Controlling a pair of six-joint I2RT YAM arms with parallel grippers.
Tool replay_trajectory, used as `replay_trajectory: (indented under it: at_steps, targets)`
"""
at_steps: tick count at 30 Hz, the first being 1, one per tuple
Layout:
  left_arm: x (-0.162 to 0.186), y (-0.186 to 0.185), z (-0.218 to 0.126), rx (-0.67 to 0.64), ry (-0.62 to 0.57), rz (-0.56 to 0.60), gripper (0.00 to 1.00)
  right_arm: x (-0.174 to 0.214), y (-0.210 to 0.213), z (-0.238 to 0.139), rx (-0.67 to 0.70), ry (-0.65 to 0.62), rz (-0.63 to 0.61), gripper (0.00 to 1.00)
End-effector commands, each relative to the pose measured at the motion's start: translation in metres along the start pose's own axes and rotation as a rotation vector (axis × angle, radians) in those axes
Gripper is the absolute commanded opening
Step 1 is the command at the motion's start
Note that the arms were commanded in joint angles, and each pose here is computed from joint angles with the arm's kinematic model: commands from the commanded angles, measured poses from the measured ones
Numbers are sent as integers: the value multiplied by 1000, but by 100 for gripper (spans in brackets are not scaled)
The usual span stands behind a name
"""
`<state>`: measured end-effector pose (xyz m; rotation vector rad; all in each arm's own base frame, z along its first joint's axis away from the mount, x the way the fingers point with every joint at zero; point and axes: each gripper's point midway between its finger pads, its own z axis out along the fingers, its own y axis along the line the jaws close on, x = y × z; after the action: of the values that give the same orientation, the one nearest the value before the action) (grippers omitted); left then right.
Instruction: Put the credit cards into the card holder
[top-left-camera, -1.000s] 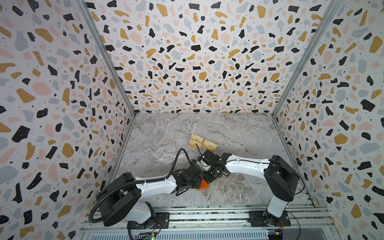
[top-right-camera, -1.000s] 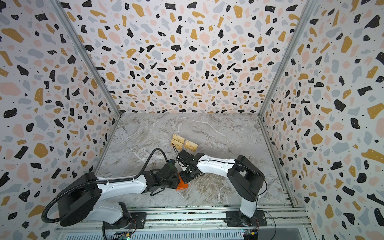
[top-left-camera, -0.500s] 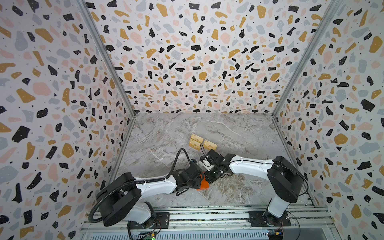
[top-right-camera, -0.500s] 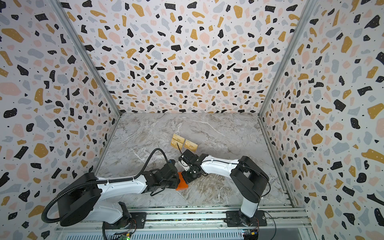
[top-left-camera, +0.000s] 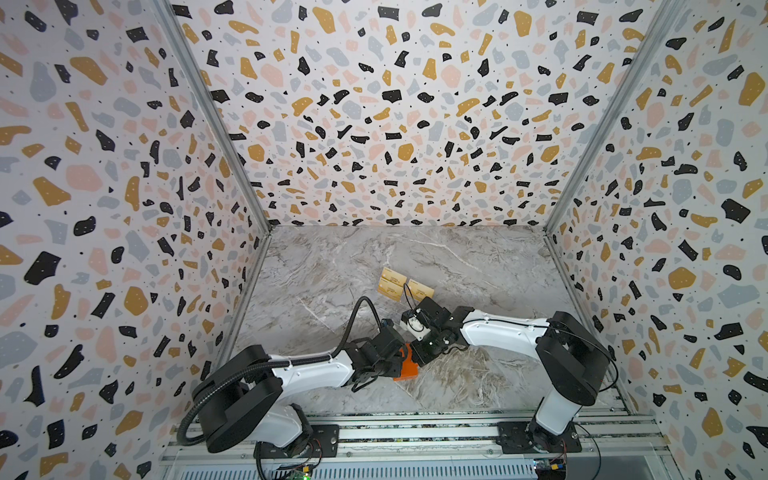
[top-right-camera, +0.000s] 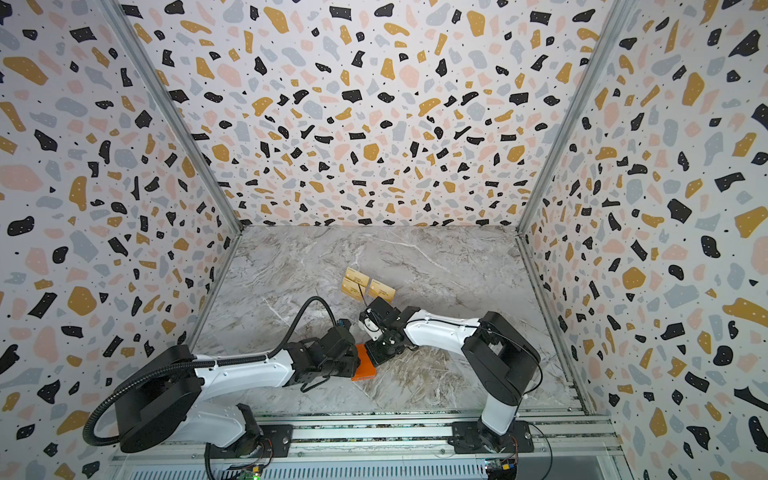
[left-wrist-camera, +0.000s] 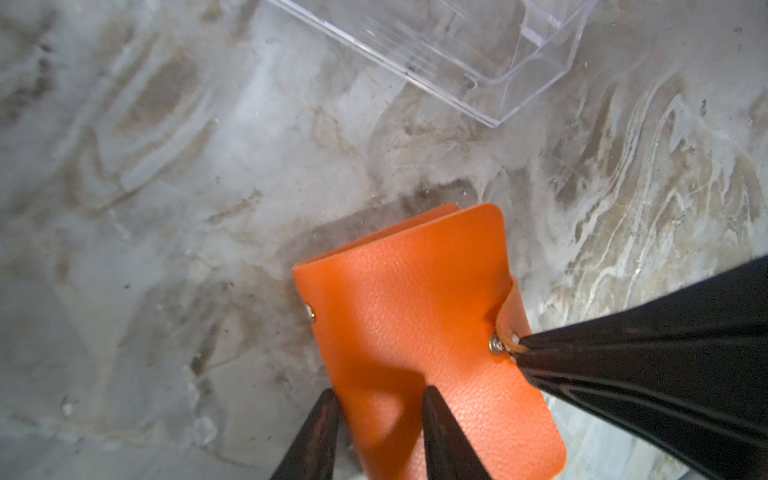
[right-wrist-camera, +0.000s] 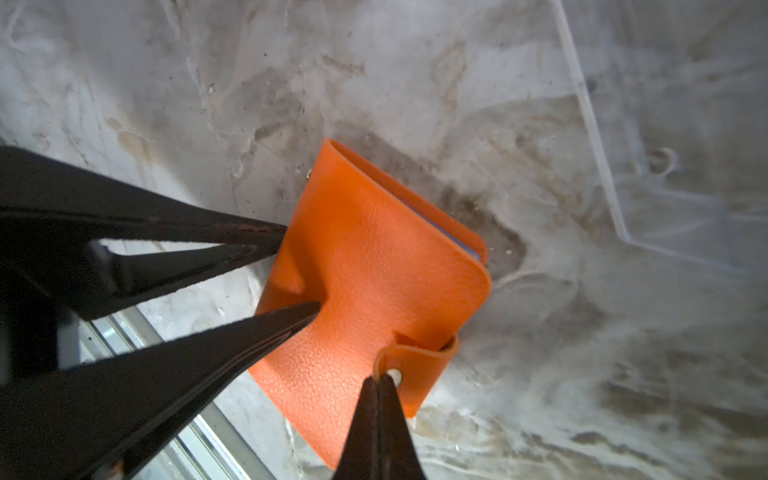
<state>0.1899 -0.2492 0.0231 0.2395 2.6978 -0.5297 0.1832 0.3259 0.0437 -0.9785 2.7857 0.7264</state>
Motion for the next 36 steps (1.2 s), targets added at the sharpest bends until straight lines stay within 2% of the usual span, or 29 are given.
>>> replay_trajectory:
  at_steps: [1,23,36]
  targets:
    - [18,10,4,-26,55,22,36,13,4,5,-28,60,5,0]
    - [18,9,4,-19,54,22,36,31,-9,31,70,172,-11,0]
    - [19,8,5,-5,50,12,36,51,-26,51,127,271,30,0]
